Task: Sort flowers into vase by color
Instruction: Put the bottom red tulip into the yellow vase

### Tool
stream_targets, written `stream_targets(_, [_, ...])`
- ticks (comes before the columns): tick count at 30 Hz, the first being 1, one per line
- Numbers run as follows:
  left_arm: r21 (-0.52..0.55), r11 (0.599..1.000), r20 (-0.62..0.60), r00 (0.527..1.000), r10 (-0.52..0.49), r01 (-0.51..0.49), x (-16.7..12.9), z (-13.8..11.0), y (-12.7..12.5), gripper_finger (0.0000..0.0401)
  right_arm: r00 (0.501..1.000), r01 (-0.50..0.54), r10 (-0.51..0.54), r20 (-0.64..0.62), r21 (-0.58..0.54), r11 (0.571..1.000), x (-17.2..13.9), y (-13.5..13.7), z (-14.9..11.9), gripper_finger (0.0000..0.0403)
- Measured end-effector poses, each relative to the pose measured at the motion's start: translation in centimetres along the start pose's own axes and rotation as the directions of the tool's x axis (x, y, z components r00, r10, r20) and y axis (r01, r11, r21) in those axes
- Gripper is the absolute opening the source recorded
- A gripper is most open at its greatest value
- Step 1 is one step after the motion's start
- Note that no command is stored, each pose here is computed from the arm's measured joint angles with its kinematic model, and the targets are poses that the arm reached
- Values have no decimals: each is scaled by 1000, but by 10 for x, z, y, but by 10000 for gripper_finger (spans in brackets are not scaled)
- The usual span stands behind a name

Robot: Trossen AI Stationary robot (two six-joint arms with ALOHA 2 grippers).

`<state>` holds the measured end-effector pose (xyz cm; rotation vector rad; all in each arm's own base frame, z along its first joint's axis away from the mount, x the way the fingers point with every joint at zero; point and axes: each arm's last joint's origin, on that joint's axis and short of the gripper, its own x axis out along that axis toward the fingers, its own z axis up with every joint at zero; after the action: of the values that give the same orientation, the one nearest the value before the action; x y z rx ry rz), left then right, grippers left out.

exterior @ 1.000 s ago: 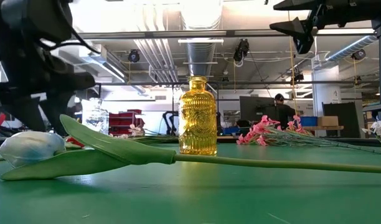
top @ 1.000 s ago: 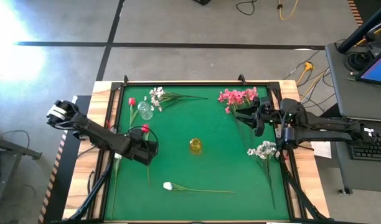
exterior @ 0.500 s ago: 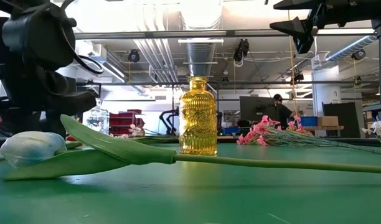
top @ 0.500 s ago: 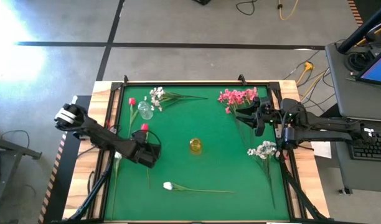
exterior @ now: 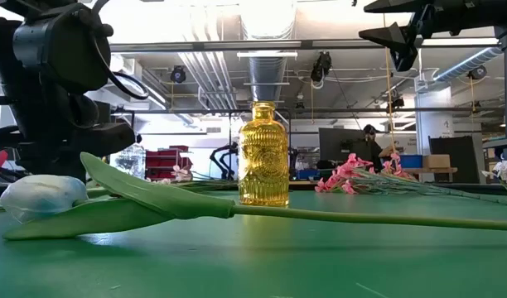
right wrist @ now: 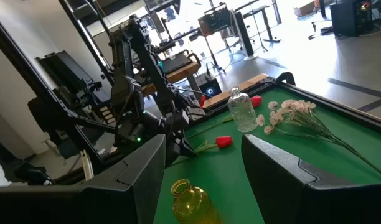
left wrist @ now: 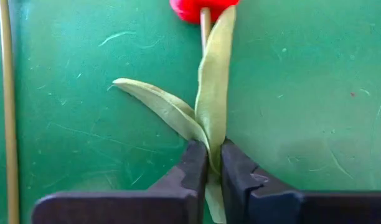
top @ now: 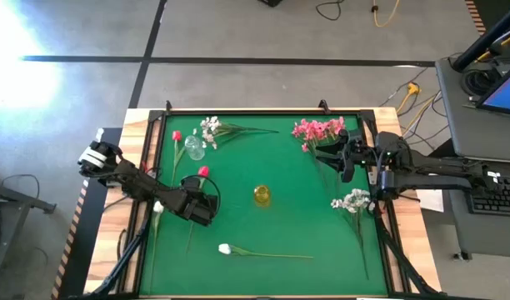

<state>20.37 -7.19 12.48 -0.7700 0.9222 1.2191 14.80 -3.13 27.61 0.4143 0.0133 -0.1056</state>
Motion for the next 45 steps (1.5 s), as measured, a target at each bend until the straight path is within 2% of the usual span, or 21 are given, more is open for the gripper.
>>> stream_targets(9, [-12,998,-3,998,-56,56,-14,7,2,0,1000,2,-2,-5,1,1000,0,0,0,203])
stream_targets(15, [26,984,48,983,-176,175,-37,20,3,0,1000,2,-2,-7,1,1000,0,0,-1,203])
stream_targets(20, [121,941,143,932,-332,317,-69,38,0,0,1000,4,-4,-9,1,1000,0,0,-1,203])
stream_targets(23, [232,884,208,867,-453,406,-90,49,-5,0,1000,5,-5,-13,-3,1000,0,-1,-1,203])
stream_targets(25, [325,818,231,799,-556,475,-105,56,-10,0,1000,8,-8,-20,-3,1000,0,-1,-2,203])
stream_targets(27, [416,727,245,702,-668,546,-121,62,-15,0,1000,10,-10,-24,-9,1000,0,-1,-2,203])
stream_targets(28, [466,671,248,643,-725,577,-129,65,-18,0,1000,10,-11,-24,-12,1000,0,-1,-2,203])
stream_targets(29, [526,598,234,573,-786,605,-137,67,-20,0,1000,10,-11,-24,-16,1000,0,-1,-2,203])
stream_targets(31, [659,407,186,387,-903,633,-152,70,-24,0,1000,11,-12,-27,-32,999,0,-1,-3,203])
stream_targets(33, [757,208,136,161,-978,619,-164,72,-25,0,999,8,-10,-34,-59,998,0,-1,-4,203])
stream_targets(34, [793,136,125,60,-990,594,-168,73,-25,0,999,6,-8,-37,-66,998,1,-2,-5,203])
stream_targets(35, [820,91,126,-24,-992,565,-170,74,-24,0,999,4,-7,-39,-71,997,1,-2,-7,203])
stream_targets(36, [839,74,139,-81,-987,539,-171,76,-22,0,999,2,-5,-43,-71,997,1,-2,-8,203])
stream_targets(37, [853,76,158,-117,-980,516,-169,76,-21,0,999,-1,-3,-49,-71,997,1,-2,-10,203])
stream_targets(41, [870,139,242,-163,-957,474,-157,78,-19,0,996,-32,26,-83,-68,997,2,-1,-21,203])
stream_targets(45, [861,182,321,-230,-919,474,-148,82,-21,0,992,-75,71,-106,-31,997,3,4,-32,203])
